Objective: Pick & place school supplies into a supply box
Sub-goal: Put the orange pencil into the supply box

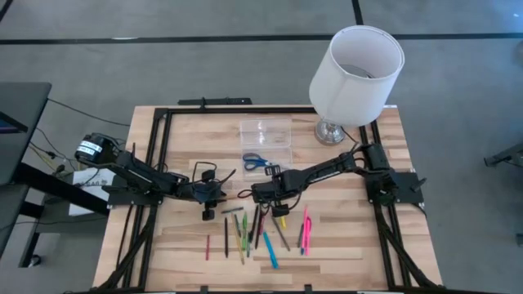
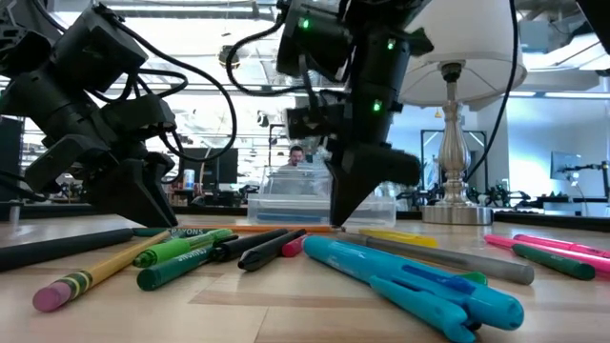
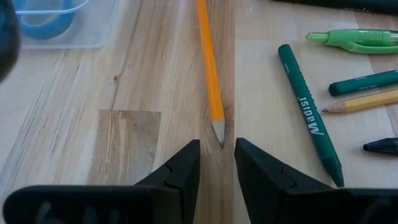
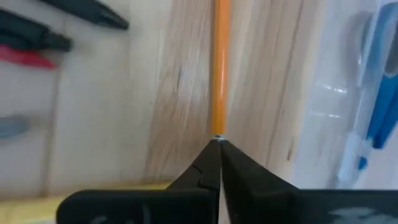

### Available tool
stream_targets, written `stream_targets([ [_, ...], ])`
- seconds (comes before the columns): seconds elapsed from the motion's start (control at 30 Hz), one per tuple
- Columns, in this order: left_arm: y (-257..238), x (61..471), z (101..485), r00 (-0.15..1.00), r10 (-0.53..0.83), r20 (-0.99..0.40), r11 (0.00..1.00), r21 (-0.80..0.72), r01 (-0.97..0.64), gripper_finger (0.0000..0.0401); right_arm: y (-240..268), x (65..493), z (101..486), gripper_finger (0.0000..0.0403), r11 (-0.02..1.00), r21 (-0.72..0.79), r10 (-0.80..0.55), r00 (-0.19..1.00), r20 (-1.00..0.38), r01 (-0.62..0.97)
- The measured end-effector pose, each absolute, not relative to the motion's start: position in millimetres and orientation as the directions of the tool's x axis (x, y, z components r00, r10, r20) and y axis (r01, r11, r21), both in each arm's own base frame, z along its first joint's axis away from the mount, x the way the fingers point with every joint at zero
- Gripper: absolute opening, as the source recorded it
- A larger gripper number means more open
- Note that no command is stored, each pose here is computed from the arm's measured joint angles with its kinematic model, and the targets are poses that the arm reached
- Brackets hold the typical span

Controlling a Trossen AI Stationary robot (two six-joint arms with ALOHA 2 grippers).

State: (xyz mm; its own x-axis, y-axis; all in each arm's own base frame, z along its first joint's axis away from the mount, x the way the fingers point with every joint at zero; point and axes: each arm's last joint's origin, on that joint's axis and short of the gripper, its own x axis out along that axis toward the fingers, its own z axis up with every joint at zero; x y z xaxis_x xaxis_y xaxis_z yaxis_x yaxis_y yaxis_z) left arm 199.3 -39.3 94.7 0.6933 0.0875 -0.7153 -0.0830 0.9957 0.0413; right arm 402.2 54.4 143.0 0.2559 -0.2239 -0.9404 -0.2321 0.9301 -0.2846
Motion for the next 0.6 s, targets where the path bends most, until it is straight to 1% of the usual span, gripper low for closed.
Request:
stream_targets([
  [0.07, -39, 199, 95, 0.692, 0.088, -0.716, 0.996, 0.041, -0.083, 0.0099, 56, 404, 147, 0.0001, 0.93, -0.287, -0.222, 0.272, -0.936, -0.23],
  [0.17, -39, 199, 95, 0.691, 0.088, -0.717, 0.996, 0.041, -0.084, 0.0099, 56, 404, 149, 0.0001, 0.932, -0.283, -0.222, 0.257, -0.941, -0.228],
  [0.27, -39, 199, 95, 0.691, 0.088, -0.717, 0.996, 0.04, -0.085, 0.0099, 53, 406, 151, 0.0001, 0.945, -0.274, -0.221, 0.269, -0.938, -0.178],
  [0.37, -39, 199, 95, 0.691, 0.088, -0.717, 0.996, 0.04, -0.086, 0.0099, 47, 407, 150, 0.0006, 0.964, -0.216, -0.171, 0.259, -0.951, -0.156],
  [0.43, -39, 199, 95, 0.691, 0.089, -0.717, 0.995, 0.04, -0.086, 0.0099, 43, 408, 150, 0.0016, 0.972, -0.179, -0.136, 0.257, -0.957, -0.155],
  [0.6, -39, 199, 95, 0.691, 0.089, -0.717, 0.996, 0.044, -0.082, 0.0099, 34, 408, 150, 0.0061, 0.976, -0.167, -0.128, 0.254, -0.959, -0.139],
])
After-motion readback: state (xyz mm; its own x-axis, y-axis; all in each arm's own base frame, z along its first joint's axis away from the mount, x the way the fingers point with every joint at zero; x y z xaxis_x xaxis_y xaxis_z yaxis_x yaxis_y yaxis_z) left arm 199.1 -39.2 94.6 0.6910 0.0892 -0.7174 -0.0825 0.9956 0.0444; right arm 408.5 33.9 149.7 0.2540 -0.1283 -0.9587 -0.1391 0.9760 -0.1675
